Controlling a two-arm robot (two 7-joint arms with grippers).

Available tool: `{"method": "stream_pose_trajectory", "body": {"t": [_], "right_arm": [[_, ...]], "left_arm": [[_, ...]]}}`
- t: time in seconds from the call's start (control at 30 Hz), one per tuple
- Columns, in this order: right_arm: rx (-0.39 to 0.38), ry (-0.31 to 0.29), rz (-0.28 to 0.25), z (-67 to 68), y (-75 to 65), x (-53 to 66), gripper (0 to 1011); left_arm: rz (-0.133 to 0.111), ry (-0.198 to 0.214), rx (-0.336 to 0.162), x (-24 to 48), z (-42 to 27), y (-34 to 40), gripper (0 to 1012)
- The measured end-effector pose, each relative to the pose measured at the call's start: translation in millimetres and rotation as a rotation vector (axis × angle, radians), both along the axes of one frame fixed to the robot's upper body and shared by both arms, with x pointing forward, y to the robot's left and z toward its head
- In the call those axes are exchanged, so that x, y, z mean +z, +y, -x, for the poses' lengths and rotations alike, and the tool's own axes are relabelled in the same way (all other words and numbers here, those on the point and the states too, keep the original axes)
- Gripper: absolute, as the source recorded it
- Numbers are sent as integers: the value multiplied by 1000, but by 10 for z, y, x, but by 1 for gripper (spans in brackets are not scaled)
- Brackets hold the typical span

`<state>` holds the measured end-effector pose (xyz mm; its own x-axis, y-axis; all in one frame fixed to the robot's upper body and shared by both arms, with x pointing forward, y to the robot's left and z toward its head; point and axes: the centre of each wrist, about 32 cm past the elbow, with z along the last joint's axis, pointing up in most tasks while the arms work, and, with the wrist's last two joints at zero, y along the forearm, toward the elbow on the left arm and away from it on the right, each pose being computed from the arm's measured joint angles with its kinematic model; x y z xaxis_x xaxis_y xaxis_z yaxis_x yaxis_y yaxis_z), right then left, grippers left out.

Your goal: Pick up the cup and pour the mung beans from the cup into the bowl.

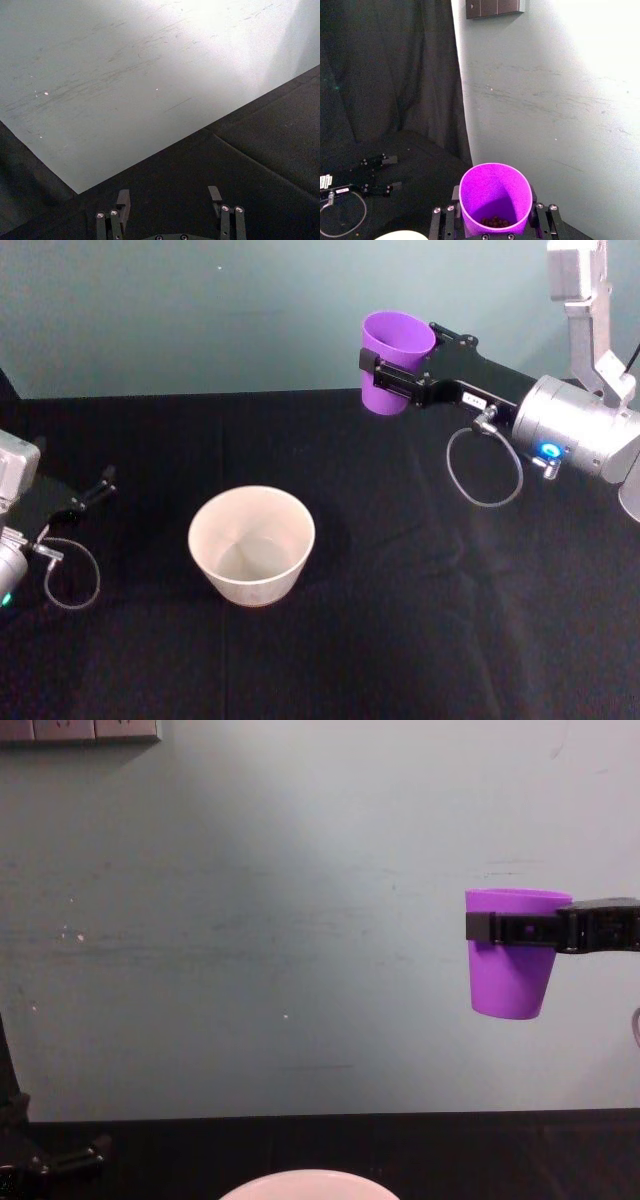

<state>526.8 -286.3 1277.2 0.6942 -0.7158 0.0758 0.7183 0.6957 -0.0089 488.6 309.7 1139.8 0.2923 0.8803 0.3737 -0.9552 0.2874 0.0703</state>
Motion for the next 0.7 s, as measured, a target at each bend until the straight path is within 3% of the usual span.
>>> {"method": "stream_pose_trajectory", "body": {"t": [0.7], "right_arm": [[0,0,0,0,0,0,731]], "left_arm": [[0,0,0,0,0,0,1011]]}}
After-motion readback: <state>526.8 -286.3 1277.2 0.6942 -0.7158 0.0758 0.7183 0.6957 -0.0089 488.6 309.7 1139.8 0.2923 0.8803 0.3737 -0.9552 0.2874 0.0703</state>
